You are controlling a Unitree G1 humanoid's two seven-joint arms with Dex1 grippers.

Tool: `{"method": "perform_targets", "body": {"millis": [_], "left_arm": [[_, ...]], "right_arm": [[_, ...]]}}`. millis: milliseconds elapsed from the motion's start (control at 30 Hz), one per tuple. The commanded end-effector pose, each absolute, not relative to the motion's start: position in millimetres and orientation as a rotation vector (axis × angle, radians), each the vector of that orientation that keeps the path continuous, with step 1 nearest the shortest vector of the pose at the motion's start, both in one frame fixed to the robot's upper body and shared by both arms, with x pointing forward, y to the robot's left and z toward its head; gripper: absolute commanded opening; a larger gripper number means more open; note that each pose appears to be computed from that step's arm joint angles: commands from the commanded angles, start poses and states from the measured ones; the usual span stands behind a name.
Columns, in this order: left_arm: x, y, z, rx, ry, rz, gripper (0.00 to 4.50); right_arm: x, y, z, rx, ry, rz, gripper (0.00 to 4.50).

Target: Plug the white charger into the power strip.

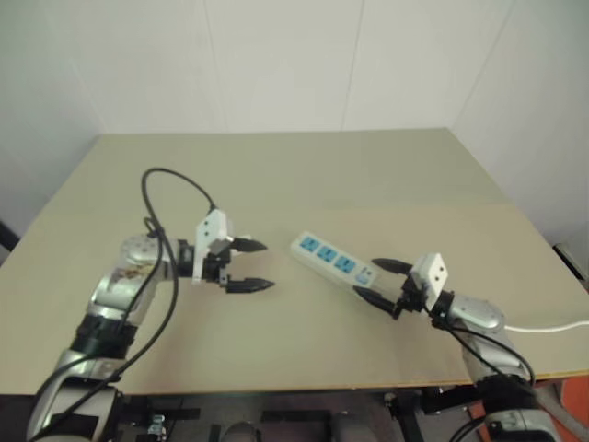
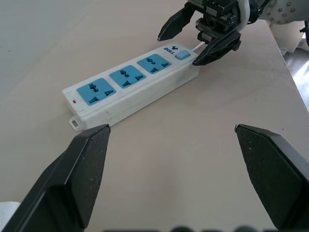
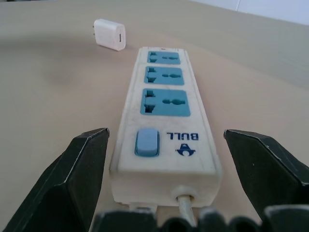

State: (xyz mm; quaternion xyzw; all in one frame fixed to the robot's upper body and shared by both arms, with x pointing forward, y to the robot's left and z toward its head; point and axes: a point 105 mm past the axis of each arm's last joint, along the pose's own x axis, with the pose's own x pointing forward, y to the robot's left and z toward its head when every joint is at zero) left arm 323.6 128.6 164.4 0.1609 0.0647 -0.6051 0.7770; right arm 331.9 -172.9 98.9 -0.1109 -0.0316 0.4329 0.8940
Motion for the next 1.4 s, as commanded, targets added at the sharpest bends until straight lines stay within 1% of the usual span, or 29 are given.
{"method": "perform_targets", "body": {"millis": [33, 767, 833, 900, 933, 1167, 1300, 1400], "left_arm": [[321.0, 129.5, 177.8, 0.374, 0.075, -1.310, 4.50], [318.5, 126.2, 176.1, 0.366, 0.075, -1.315, 4.50], [318.5, 126.3, 174.8, 0.369, 0.079, -1.313, 4.50], [318.0, 126.1, 174.5, 0.367, 0.079, -1.313, 4.50], [317.7, 125.7, 174.4, 0.367, 0.079, -1.313, 4.50], [317.4, 124.4, 174.8, 0.361, 0.076, -1.314, 4.50], [319.3, 128.8, 182.4, 0.351, 0.060, -1.309, 4.50], [326.0, 136.3, 188.2, 0.389, 0.057, -1.280, 4.50]], "right_arm": [[335.3, -171.1, 107.2, -0.247, -0.105, 0.907, 4.45], [345.6, -164.9, 96.7, -0.185, -0.048, 0.915, 4.45], [345.9, -165.1, 95.4, -0.179, -0.039, 0.920, 4.08], [344.7, -165.0, 93.8, -0.174, -0.029, 0.931, 3.53], [344.1, -165.1, 93.0, -0.175, -0.026, 0.933, 3.38], [342.0, -165.1, 94.7, -0.188, -0.034, 0.941, 3.38], [333.1, -162.9, 100.8, -0.211, -0.043, 1.020, 3.38], [326.5, -159.2, 103.7, -0.257, -0.039, 1.099, 3.38]]}}
